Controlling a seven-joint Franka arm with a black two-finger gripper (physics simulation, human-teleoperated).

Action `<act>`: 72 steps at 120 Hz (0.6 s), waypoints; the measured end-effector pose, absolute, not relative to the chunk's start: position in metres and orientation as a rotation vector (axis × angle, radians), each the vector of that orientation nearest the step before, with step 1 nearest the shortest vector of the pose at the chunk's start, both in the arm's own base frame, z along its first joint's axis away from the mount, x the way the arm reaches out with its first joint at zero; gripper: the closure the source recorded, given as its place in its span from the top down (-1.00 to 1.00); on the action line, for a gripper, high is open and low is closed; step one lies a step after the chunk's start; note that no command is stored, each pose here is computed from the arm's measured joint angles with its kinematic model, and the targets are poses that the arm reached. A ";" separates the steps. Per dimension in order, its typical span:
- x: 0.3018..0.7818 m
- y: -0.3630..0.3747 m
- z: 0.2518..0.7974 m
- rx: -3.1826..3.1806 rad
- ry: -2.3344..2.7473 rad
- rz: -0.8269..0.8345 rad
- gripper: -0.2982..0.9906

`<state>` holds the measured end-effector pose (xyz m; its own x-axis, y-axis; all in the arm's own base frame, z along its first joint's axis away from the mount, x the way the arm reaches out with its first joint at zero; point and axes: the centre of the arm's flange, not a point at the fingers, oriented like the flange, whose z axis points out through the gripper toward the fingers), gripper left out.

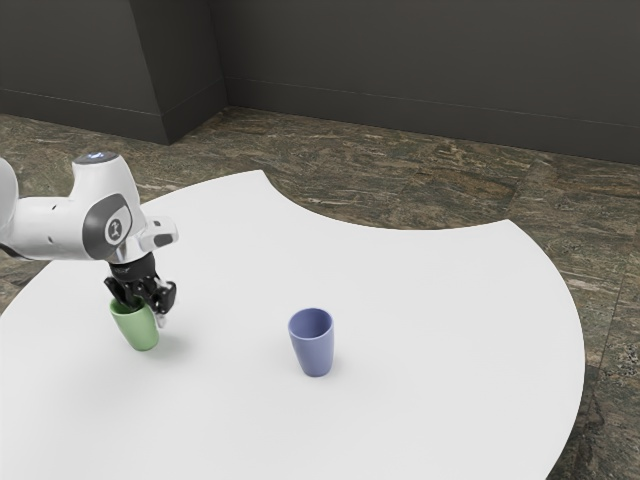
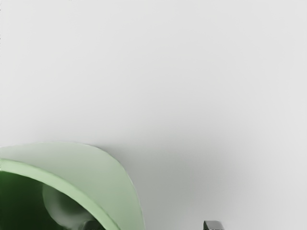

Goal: Place the left cup onto the right cup

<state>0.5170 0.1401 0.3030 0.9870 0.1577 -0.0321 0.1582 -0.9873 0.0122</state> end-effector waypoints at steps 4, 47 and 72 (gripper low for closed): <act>0.517 0.140 0.303 3.117 0.250 -0.048 -0.38; 0.517 0.139 0.303 3.117 0.278 -0.050 -0.66; 0.517 0.137 0.304 3.119 0.296 -0.052 -0.68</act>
<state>0.5170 0.1373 0.3043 0.9816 0.1881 -0.0336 0.1883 -0.9821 0.0047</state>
